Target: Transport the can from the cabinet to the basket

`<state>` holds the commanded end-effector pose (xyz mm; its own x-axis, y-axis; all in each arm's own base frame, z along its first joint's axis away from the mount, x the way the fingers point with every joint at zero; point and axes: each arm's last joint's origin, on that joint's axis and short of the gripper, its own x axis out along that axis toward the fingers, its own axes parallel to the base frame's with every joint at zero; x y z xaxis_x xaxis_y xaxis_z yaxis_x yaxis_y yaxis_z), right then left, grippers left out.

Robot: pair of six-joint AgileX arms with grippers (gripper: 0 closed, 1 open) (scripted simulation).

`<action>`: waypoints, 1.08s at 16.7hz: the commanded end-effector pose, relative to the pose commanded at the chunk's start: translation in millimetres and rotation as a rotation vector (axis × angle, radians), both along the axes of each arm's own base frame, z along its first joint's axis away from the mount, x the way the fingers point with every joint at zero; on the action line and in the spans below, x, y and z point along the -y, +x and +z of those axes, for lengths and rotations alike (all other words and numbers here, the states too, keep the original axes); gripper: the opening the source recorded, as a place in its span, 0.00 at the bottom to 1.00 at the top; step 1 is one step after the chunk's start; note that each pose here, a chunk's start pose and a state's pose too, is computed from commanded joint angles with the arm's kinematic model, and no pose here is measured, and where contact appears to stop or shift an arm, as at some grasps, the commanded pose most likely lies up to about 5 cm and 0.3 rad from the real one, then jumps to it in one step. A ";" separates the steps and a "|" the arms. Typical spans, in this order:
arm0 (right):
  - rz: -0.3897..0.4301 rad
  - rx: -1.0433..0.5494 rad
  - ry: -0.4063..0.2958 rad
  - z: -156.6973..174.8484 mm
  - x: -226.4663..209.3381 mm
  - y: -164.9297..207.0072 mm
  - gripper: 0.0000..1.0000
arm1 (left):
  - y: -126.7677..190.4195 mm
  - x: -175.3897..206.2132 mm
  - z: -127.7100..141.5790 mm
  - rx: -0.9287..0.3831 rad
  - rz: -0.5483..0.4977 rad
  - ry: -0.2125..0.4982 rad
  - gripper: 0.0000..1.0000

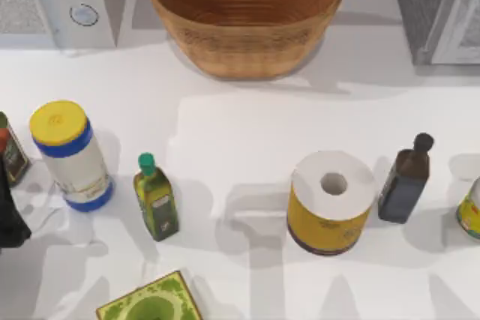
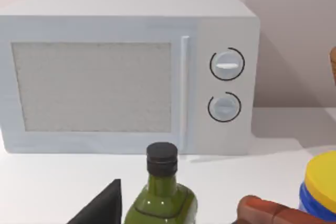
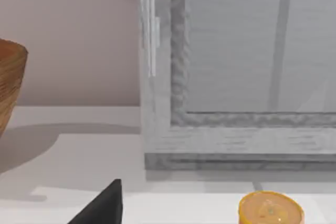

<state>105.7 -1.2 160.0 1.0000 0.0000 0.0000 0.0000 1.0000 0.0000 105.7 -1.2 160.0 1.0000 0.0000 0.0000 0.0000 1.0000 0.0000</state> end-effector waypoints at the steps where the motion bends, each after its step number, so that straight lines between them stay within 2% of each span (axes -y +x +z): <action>1: 0.000 0.001 0.000 0.2 0.0 0.0 1.00 | 0.0 0.0 0.0 0.000 0.000 0.000 1.00; 4: 0.002 0.011 -0.001 8.9 -0.4 -0.9 1.00 | 0.0 0.0 0.0 0.000 0.000 0.000 1.00; 7: 0.003 0.037 -0.003 40.3 -1.5 -3.0 1.00 | 0.0 0.0 0.0 0.000 0.000 0.000 1.00; 13: -0.008 0.060 -0.009 139.9 -5.1 3.4 1.00 | 0.0 0.0 0.0 0.000 0.000 0.000 1.00; 18: -0.015 0.046 -0.011 230.2 -12.5 34.4 1.00 | 0.0 0.0 0.0 0.000 0.000 0.000 1.00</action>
<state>140.1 11.3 390.2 0.9988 -0.0146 0.0458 0.0151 0.9998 -0.0105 105.7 -1.2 160.0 1.0000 0.0000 0.0000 0.0000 1.0000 0.0000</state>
